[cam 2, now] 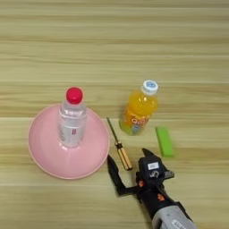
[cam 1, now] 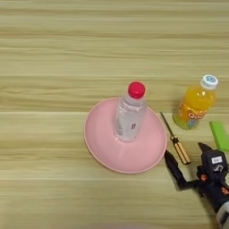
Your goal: Move the objects on the table
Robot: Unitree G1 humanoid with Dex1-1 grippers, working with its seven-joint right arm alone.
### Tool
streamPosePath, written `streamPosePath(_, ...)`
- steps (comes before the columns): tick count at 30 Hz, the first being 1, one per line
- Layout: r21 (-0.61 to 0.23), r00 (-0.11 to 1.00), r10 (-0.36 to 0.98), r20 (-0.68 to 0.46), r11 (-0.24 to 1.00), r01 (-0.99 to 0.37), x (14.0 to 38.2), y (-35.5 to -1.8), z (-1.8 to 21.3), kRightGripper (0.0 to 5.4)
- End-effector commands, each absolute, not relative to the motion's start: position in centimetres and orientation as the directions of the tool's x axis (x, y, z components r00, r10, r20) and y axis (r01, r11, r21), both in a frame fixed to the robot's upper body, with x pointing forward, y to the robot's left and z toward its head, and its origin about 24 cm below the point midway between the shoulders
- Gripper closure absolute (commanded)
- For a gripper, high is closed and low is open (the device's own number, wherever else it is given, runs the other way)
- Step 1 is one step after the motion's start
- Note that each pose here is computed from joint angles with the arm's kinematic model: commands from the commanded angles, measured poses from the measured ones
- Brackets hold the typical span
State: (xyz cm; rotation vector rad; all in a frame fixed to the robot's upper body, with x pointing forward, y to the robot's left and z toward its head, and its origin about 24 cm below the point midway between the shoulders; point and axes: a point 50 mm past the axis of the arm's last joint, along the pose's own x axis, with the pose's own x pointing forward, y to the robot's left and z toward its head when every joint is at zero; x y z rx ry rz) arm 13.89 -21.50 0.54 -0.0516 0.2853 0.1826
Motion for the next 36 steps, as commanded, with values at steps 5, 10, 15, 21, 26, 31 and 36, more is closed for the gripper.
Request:
streamPosePath(5,-0.053,0.927,0.149,-0.344,0.983,-0.177,13.63,-22.1,-0.21,1.29)
streamPosePath(10,-0.055,0.925,0.155,-0.348,0.981,-0.185,13.57,-22.01,-0.2,1.88)
streamPosePath(15,-0.057,0.924,0.157,-0.348,0.981,-0.188,13.56,-21.98,-0.17,2.4)
streamPosePath(21,-0.058,0.924,0.158,-0.347,0.98,-0.189,13.57,-21.94,-0.15,3.08)
streamPosePath(26,-0.059,0.926,0.155,-0.344,0.981,-0.186,13.57,-21.97,-0.09,3.61)
streamPosePath(31,-0.06,0.928,0.151,-0.342,0.981,-0.182,13.58,-21.99,-0.01,4.16)
streamPosePath(36,-0.062,0.928,0.149,-0.341,0.982,-0.181,13.59,-22.01,0.02,4.48)
